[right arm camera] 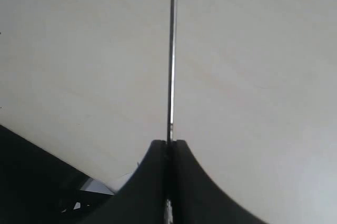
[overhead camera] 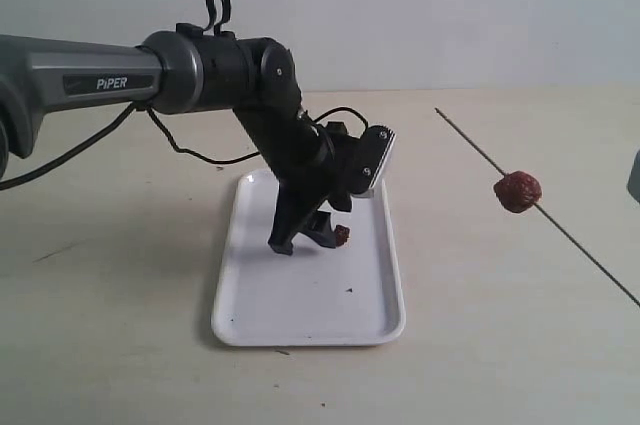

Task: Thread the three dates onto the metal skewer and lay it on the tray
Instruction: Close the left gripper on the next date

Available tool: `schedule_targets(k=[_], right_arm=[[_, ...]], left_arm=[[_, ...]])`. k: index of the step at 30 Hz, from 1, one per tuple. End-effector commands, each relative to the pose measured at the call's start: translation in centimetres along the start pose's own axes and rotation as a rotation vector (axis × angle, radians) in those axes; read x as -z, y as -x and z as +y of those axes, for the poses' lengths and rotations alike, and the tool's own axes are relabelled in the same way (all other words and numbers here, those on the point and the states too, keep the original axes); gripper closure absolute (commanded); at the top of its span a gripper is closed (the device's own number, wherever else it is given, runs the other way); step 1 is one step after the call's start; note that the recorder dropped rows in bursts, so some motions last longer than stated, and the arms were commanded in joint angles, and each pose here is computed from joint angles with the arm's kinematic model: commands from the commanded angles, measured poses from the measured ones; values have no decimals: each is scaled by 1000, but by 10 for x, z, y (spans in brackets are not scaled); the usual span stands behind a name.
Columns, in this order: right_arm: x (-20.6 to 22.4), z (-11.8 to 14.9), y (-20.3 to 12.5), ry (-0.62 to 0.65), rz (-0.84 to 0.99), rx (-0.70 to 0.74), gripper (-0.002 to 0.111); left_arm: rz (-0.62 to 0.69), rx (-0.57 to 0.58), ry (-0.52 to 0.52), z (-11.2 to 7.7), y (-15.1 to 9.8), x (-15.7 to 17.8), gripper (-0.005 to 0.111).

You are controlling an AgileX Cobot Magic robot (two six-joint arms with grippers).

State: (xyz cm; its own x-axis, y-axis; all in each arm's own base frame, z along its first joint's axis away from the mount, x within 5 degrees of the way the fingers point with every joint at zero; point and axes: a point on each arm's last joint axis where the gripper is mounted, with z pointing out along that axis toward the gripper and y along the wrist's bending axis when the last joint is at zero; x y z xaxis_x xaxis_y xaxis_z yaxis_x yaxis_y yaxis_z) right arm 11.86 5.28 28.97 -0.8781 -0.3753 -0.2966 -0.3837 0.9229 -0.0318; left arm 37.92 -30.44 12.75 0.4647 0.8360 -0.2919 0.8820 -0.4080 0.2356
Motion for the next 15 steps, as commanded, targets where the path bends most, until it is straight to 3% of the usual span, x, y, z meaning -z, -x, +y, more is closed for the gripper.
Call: schedule_targets(k=[1,15], right_arm=[[0,0,-1,-6,-4,15,108],[0,0,-1,-6,-4,15,108]], left_arm=[[-8,8,-10,-2,2,-6,55],[14,25,-49,-8,-1,-25,55]])
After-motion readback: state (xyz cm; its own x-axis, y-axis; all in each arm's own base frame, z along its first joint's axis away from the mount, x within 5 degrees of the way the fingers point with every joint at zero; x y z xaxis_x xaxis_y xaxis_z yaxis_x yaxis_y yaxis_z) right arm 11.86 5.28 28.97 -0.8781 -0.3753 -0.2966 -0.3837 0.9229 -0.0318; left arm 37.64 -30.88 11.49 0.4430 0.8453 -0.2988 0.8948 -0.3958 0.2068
